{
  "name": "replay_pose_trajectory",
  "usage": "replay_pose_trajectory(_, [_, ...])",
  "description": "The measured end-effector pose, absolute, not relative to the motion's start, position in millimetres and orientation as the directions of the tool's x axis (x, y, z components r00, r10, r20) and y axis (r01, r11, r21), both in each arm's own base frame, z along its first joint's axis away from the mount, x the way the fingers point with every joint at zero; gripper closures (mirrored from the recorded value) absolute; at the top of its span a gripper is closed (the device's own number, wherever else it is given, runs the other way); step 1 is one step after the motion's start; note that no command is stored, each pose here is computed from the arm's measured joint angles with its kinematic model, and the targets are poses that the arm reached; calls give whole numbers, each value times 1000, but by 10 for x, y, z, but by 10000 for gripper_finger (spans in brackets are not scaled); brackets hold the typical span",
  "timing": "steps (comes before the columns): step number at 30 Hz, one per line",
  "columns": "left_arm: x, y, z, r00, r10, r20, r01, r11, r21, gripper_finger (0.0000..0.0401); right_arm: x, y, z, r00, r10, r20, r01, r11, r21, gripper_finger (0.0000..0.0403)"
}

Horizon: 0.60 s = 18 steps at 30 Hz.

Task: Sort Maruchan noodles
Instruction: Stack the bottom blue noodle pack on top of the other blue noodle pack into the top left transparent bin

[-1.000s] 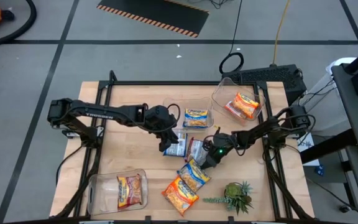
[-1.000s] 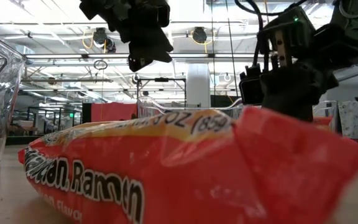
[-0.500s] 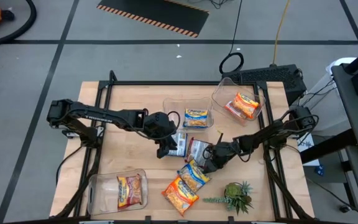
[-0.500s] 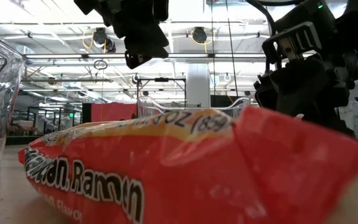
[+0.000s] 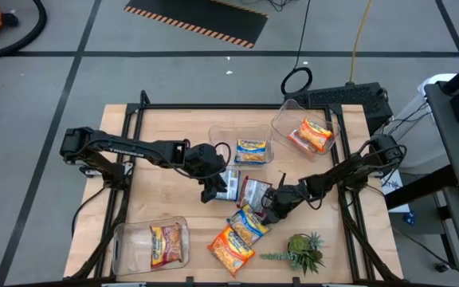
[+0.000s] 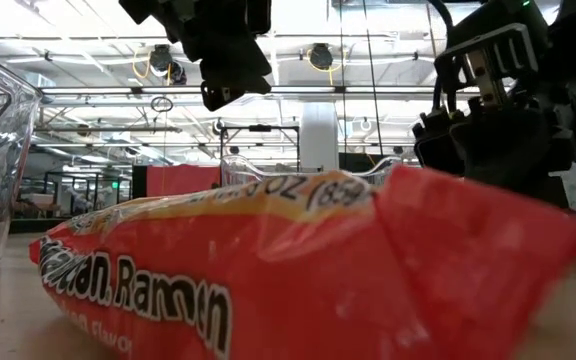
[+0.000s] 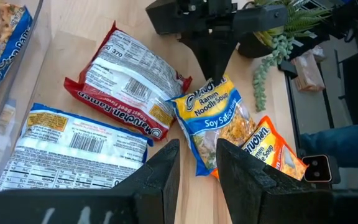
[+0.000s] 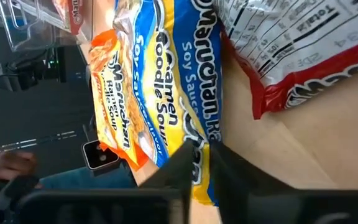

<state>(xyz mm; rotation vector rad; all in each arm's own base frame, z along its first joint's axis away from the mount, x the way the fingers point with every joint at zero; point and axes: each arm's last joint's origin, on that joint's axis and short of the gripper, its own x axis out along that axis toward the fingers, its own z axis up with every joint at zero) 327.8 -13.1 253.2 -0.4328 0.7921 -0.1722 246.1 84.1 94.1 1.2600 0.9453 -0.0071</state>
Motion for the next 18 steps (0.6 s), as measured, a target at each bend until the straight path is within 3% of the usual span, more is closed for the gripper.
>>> replay_pose_trajectory(3, [3278,-131,2533,695,-309,-650,-10,899,-438,293,2468,837,944,654,460,-600,477,365,800,396])
replay_pose_trajectory(12, [3291,-155,2486,701,-236,-674,-115,894,-432,293,2584,765,1061,792,390,-470,369,308,877,402])
replay_pose_trajectory(18, [3256,-242,2097,597,-364,-715,-127,837,-532,292,2604,682,1061,788,396,-471,371,303,878,402])
